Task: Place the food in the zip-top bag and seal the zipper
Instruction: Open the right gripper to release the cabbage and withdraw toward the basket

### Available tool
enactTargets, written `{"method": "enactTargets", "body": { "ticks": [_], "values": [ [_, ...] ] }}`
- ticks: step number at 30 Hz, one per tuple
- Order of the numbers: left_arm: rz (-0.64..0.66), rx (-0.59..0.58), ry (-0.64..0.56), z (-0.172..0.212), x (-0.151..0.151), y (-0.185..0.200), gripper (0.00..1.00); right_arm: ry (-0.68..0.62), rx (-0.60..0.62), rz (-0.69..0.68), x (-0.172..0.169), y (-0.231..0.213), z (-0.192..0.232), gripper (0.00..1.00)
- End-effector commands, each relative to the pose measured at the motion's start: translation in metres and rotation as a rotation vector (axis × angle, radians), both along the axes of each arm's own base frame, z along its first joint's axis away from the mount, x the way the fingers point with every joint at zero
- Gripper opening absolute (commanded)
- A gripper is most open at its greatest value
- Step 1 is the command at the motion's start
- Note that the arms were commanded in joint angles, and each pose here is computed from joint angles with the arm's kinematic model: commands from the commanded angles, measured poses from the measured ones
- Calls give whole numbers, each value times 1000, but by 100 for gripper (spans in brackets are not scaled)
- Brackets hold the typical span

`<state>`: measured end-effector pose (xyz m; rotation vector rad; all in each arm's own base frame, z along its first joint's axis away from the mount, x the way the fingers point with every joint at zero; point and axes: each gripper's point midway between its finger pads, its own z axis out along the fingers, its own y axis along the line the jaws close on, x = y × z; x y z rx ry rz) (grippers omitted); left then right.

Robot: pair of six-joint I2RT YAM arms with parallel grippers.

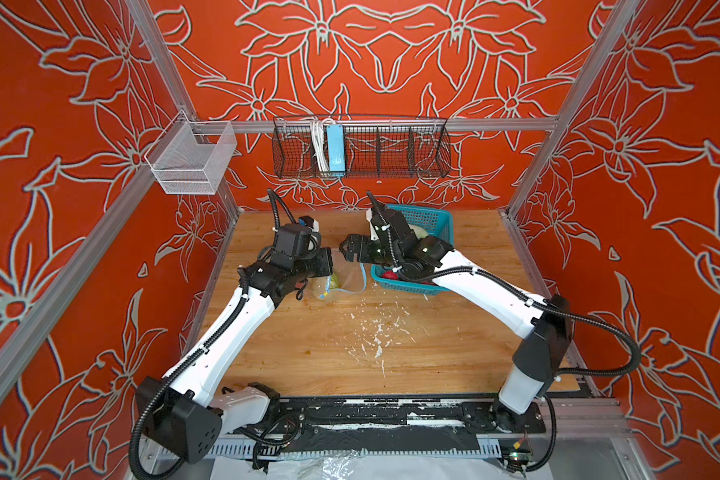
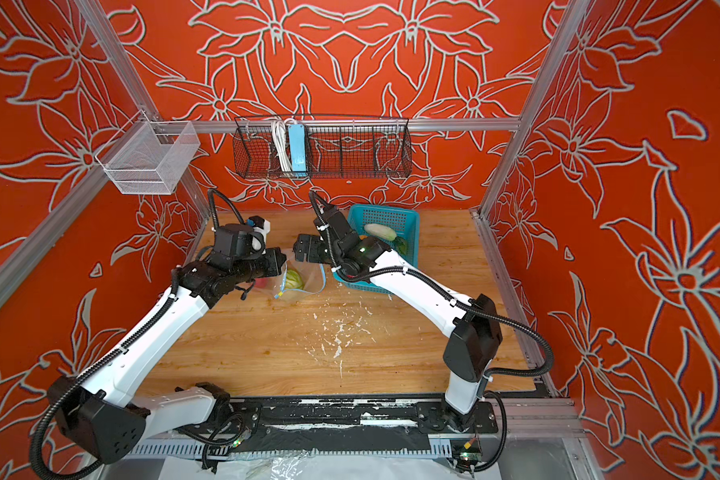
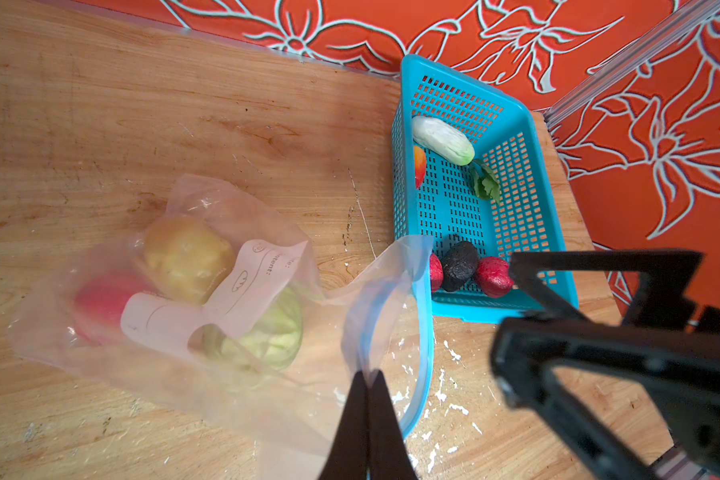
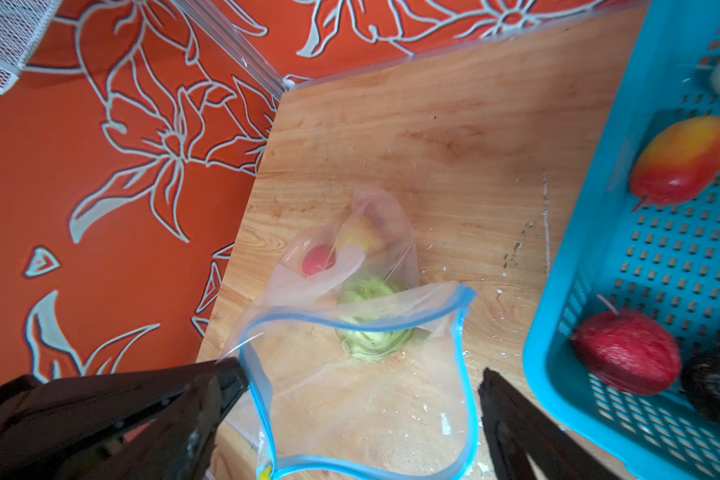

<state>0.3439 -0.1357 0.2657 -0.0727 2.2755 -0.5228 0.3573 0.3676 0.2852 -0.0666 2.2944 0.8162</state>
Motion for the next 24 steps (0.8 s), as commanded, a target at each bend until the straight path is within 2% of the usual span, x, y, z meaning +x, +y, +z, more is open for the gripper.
{"method": "enactTargets", "body": {
  "ticks": [1, 8, 18, 24],
  "values": [
    [2, -15, -20, 4, -1, 2, 0, -19, -54, -53, 1, -21, 9, 98],
    [7, -12, -25, 5, -1, 3, 0, -8, -152, -120, 9, -44, 11, 98],
    [4, -14, -29, 6, -2, 3, 0, 43, -269, -295, 21, -82, 4, 98],
    [7, -10, -31, 6, -2, 4, 0, 47, -289, -361, 23, -93, 6, 98]
  ]
}}
